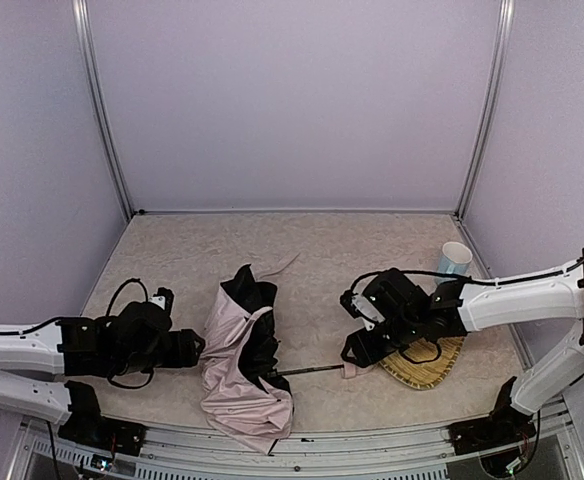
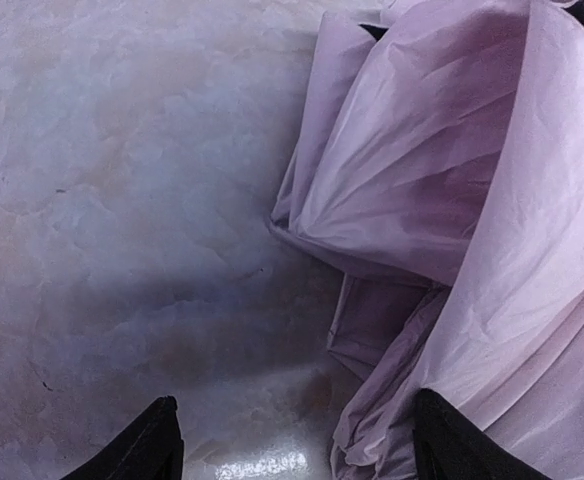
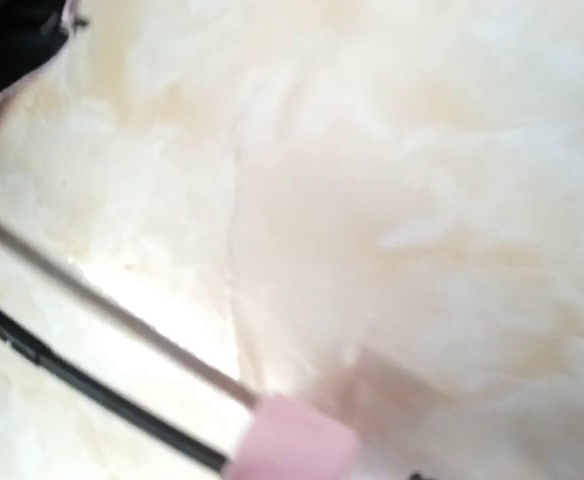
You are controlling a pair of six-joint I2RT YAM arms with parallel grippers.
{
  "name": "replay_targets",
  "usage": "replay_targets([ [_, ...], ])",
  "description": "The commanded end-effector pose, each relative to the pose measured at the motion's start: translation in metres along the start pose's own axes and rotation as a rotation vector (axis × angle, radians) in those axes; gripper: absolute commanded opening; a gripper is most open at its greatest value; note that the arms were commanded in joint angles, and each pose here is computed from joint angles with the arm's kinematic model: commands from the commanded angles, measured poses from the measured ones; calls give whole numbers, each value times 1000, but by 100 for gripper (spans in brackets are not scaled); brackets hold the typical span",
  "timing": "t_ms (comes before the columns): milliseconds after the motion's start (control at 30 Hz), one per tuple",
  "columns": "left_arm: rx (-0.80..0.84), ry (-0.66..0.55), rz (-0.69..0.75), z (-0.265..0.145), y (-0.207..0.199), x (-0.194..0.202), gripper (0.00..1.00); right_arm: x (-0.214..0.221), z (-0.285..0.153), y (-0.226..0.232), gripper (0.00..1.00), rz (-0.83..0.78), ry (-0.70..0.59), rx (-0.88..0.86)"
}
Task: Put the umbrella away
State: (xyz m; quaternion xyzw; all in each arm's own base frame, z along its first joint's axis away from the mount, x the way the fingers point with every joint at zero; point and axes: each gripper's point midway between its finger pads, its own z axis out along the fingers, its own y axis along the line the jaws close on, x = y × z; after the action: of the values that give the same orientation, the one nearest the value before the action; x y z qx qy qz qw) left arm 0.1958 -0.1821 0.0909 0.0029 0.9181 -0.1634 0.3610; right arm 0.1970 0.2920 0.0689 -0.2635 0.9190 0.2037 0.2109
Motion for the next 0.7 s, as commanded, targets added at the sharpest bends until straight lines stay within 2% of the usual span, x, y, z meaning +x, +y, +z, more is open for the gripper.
replay_targets([
  [0,37,45,-25,11,-7,16,77,6,25,10,46,61,40,-40],
  [133,65,65,21,24,-19,23,78,18,36,9,38,68,93,-42],
  [367,201,101,196,41,-72,41,77,0,48,48,23,62,51,-209],
  [567,214,207,289,62,-99,65,68,-10,66,96,21,26,91,-351],
  [667,176,190,316,72,-98,64,66,-7,68,94,21,31,99,-335],
])
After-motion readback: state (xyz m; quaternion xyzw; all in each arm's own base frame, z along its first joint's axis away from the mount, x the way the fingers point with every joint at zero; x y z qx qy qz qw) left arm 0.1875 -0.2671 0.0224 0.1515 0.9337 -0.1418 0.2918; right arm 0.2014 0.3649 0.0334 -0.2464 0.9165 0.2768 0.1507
